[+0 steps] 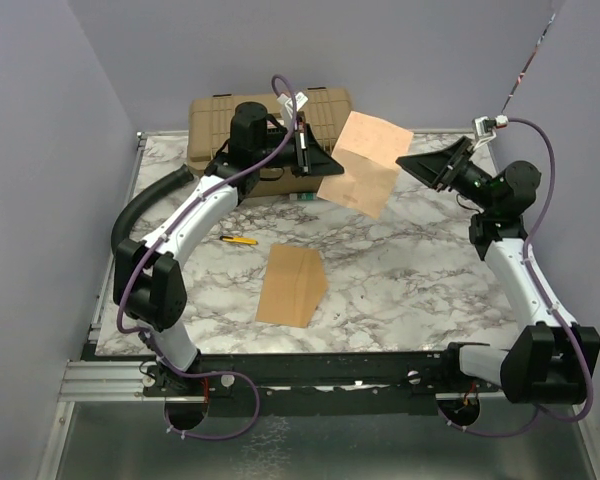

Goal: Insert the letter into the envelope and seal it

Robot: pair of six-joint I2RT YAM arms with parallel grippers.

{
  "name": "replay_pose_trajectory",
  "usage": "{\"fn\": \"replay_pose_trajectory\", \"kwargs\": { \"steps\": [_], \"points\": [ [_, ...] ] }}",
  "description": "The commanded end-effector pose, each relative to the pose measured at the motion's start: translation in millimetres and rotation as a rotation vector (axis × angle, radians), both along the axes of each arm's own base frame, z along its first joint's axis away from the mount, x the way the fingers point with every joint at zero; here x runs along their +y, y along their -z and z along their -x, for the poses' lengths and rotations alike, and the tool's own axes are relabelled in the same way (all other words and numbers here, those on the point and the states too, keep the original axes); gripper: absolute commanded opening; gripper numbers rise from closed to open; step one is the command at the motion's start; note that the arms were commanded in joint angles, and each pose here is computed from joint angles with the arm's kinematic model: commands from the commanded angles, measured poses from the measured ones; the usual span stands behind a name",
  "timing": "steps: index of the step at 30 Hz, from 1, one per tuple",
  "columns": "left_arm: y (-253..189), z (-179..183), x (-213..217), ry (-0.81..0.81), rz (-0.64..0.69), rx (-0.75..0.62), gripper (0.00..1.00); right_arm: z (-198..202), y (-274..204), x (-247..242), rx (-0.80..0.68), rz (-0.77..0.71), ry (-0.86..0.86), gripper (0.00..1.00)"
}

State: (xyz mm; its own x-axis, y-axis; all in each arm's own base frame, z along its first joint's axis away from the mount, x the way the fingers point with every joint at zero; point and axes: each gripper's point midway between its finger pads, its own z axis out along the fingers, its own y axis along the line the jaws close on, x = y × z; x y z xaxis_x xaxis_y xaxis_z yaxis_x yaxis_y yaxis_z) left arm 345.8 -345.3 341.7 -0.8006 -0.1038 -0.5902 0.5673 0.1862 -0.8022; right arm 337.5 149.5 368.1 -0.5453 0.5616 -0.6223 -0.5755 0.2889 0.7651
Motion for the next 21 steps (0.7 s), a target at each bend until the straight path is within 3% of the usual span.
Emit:
{"fn": "replay_pose_trajectory", "kwargs": {
  "steps": [1, 9, 15, 18, 21],
  "points": [
    [-10, 4, 9, -0.039, 0.005, -0.042, 0.00, 15, -21, 0, -0.142, 0.017, -0.002, 1.00],
    [-21, 10, 8, -0.006, 0.038, -0.053, 0.00, 10, -20, 0, -0.115, -0.006, -0.002, 0.97],
    [-21, 19, 8, 0.034, 0.047, -0.042, 0.00, 0, -37, -1, -0.176, -0.023, -0.001, 0.92],
    [-22, 21, 7, 0.044, 0.052, -0.026, 0.00, -3, -42, 1, -0.213, -0.002, -0.022, 0.72],
    [-20, 22, 7, 0.049, 0.055, 0.002, 0.00, -10, -45, 3, -0.243, 0.071, -0.041, 0.58]
  ]
}}
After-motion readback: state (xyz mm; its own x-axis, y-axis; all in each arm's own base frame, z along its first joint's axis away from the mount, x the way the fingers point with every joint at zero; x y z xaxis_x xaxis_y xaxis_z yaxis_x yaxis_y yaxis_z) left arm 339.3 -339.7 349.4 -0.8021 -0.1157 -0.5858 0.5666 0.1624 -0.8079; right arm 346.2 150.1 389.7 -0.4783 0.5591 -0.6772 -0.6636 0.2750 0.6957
